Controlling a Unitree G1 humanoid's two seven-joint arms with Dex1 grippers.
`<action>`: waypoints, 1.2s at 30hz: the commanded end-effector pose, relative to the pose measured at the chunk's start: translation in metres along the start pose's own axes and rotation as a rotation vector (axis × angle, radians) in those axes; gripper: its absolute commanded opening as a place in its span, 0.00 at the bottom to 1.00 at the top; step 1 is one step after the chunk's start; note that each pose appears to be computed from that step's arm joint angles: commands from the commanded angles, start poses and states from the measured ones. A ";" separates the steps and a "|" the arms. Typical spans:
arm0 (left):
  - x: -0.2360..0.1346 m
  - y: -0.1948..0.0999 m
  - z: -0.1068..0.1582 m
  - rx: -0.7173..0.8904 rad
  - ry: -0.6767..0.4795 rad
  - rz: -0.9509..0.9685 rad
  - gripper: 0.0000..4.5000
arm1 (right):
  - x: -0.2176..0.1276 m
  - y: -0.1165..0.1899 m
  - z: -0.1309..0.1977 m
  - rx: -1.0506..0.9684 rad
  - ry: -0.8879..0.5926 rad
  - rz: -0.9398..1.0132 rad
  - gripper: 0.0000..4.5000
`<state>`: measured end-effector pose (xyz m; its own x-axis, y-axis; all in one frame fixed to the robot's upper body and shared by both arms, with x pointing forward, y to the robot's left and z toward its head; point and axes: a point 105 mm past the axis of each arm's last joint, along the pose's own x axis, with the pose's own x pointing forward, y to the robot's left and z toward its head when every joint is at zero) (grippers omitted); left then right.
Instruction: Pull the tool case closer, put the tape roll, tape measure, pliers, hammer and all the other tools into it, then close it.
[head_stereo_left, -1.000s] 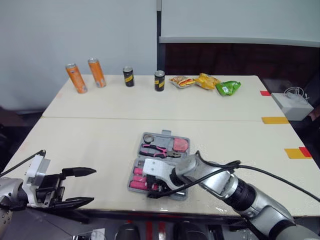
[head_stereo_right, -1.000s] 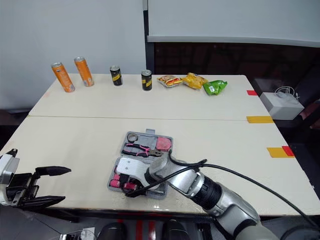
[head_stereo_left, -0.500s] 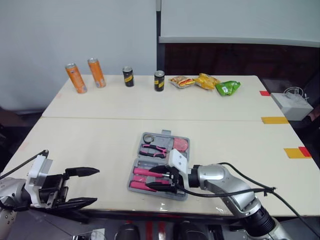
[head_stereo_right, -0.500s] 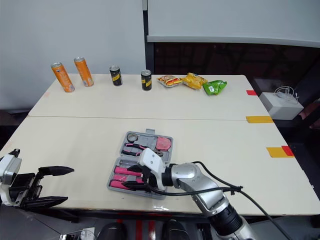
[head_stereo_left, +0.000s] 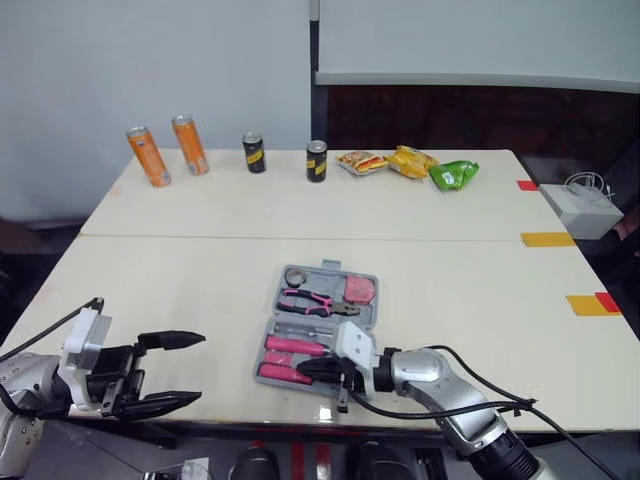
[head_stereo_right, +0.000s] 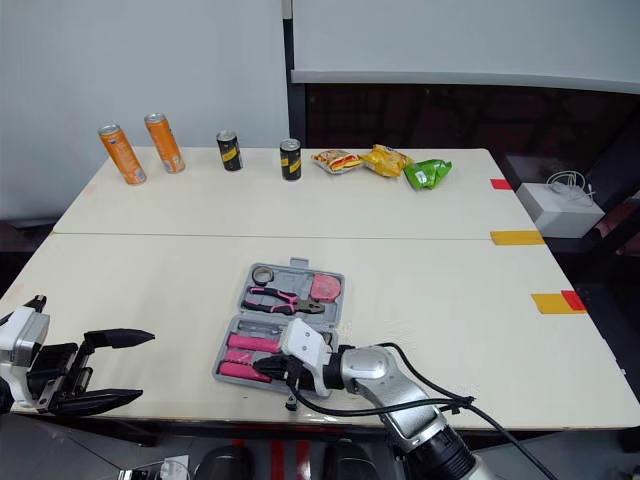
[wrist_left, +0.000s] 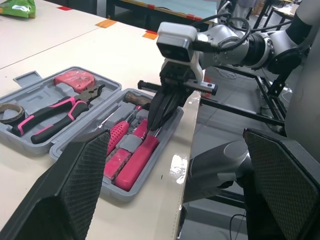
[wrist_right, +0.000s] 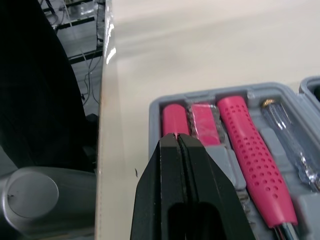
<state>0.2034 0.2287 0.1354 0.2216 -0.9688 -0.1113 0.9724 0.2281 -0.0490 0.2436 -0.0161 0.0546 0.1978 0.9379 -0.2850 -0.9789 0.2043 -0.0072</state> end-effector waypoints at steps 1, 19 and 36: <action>0.002 -0.004 0.004 0.017 -0.001 -0.032 1.00 | 0.002 -0.001 0.003 -0.032 -0.021 -0.001 0.01; -0.001 -0.008 -0.002 0.004 0.007 -0.016 1.00 | 0.001 0.007 -0.082 0.071 0.366 0.030 0.01; 0.001 -0.007 -0.006 -0.005 -0.002 -0.002 1.00 | -0.001 0.012 -0.093 0.119 0.437 0.069 0.01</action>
<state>0.1973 0.2287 0.1233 0.2374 -0.9650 -0.1110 0.9647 0.2477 -0.0895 0.2455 -0.0141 0.0225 0.1086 0.8614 -0.4962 -0.9899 0.1396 0.0259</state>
